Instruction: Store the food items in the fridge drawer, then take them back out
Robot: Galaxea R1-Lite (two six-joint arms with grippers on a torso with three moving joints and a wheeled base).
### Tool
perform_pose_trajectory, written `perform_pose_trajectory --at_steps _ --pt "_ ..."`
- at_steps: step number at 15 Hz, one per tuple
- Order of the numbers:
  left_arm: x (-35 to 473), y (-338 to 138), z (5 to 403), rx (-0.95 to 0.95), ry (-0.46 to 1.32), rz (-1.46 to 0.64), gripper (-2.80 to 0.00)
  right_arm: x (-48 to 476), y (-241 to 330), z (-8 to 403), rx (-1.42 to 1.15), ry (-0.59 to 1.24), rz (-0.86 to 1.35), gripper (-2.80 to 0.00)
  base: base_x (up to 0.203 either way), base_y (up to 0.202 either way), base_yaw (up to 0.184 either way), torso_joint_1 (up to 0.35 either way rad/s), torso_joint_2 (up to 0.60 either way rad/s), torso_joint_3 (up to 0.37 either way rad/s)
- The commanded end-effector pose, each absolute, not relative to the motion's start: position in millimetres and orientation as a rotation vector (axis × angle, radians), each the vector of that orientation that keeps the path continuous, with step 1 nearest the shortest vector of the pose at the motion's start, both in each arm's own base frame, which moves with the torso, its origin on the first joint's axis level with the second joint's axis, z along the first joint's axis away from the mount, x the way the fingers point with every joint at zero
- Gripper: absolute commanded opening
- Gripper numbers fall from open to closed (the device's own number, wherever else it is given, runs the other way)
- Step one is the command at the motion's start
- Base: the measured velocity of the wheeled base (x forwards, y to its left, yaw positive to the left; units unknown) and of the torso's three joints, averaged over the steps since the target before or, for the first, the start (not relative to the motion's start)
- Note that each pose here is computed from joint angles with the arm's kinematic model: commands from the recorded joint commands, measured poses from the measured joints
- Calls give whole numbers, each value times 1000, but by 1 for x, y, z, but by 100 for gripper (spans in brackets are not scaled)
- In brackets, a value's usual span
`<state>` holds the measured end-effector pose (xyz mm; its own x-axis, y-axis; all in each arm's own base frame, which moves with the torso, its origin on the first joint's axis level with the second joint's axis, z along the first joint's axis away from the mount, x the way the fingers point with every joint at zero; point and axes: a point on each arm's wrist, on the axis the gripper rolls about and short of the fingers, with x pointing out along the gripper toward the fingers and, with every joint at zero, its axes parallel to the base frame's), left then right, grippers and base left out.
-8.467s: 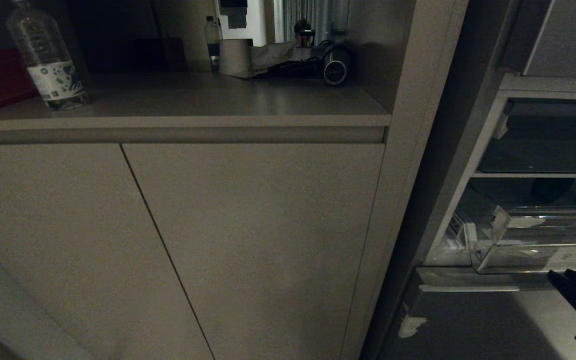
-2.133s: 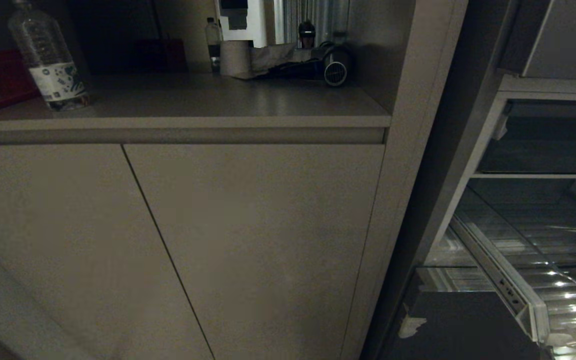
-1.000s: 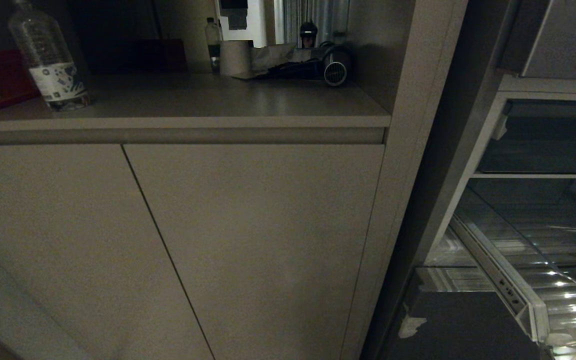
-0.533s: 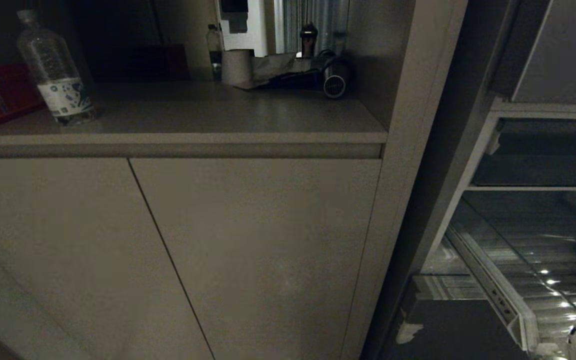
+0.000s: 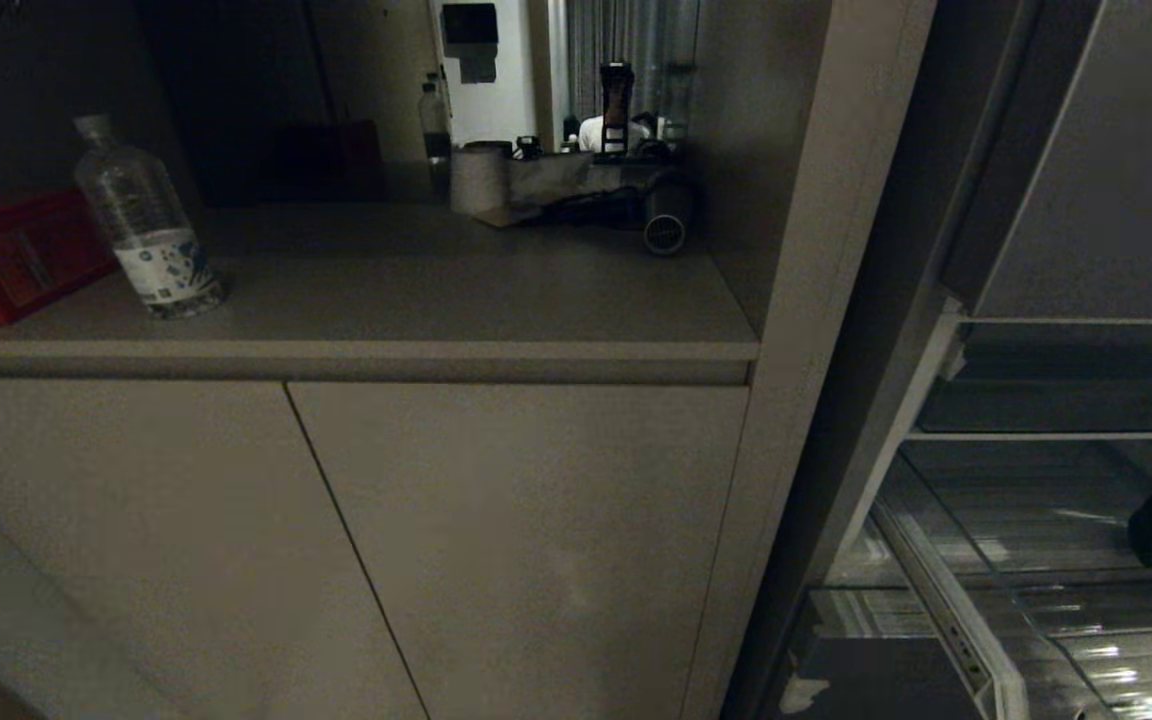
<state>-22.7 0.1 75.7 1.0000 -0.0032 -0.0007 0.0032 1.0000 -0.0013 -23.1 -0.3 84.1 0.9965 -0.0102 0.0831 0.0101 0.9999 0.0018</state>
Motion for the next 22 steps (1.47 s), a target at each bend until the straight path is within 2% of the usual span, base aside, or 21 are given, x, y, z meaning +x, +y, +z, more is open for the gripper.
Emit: perform_pose_trajectory --at_steps 1,18,22 --pt "-23 0 76 -2 2 -3 -280 -21 0 75 8 -54 -11 -280 0 0 0 187 -384 -220" --pt "-23 0 76 -2 2 -3 -280 -21 0 76 17 -55 -12 -280 0 0 0 152 -326 -178" --pt "-23 0 76 -2 2 -4 -280 -21 0 76 16 -55 -12 -280 0 0 0 6 -15 -6"
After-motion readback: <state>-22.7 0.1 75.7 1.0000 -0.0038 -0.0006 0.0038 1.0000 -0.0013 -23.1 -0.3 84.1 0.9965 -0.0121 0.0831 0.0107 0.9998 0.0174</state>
